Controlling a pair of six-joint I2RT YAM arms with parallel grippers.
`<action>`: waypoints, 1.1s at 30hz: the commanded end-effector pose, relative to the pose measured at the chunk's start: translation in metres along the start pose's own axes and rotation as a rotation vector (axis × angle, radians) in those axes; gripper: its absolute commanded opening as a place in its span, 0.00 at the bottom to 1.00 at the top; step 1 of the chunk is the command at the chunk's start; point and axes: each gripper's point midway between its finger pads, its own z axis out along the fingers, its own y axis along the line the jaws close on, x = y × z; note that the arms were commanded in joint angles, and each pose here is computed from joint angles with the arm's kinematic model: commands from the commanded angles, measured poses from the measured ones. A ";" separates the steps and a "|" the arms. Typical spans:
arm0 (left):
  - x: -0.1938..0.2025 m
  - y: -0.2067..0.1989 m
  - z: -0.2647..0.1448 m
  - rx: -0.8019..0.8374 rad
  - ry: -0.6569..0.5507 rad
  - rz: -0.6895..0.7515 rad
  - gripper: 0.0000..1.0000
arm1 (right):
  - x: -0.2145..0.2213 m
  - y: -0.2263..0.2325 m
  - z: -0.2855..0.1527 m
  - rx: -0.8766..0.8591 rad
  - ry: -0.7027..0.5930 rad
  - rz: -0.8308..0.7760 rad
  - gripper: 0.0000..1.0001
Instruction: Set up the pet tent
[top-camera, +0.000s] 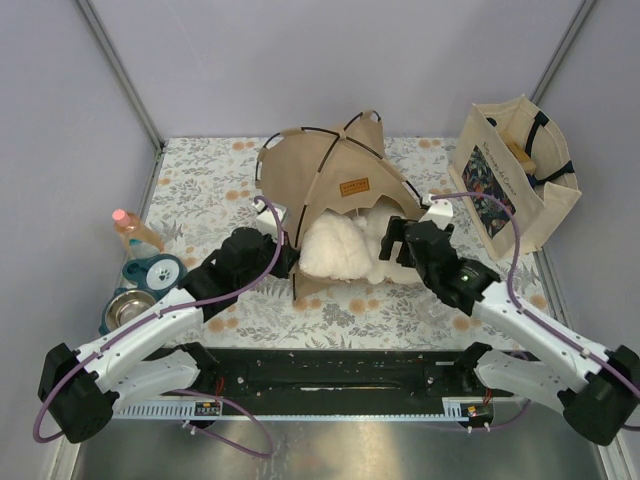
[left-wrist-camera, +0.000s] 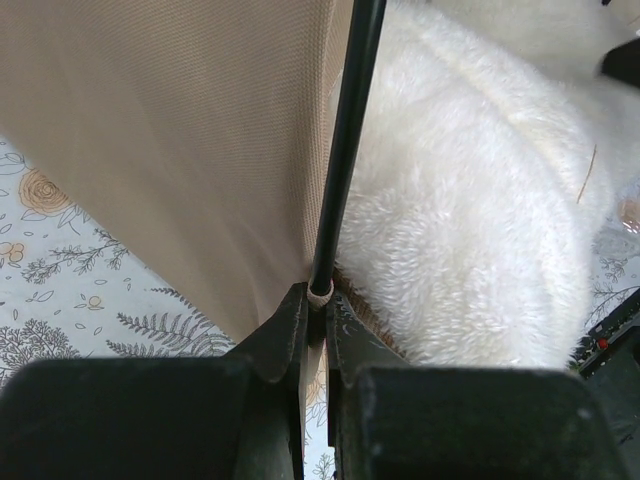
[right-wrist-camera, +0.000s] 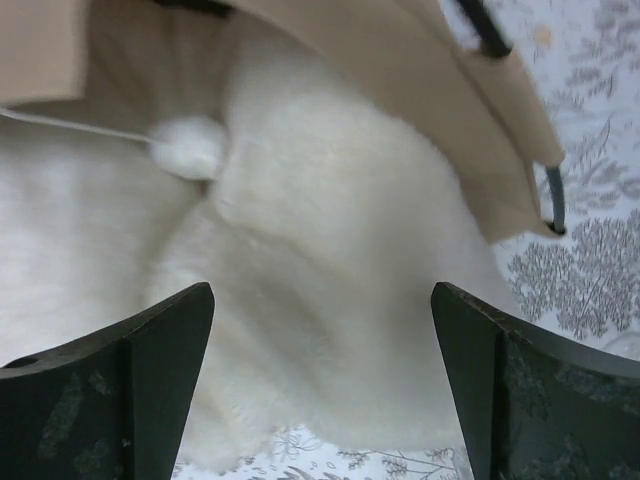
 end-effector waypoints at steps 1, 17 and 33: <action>-0.007 0.002 0.000 -0.027 -0.040 -0.046 0.00 | 0.040 -0.016 0.029 0.124 0.094 0.048 1.00; -0.006 -0.011 0.008 0.039 0.012 -0.015 0.00 | -0.043 0.114 0.038 -0.480 -0.241 -0.041 0.00; -0.008 -0.010 0.010 0.022 0.020 -0.041 0.00 | -0.032 0.078 0.067 -0.266 -0.254 0.052 0.73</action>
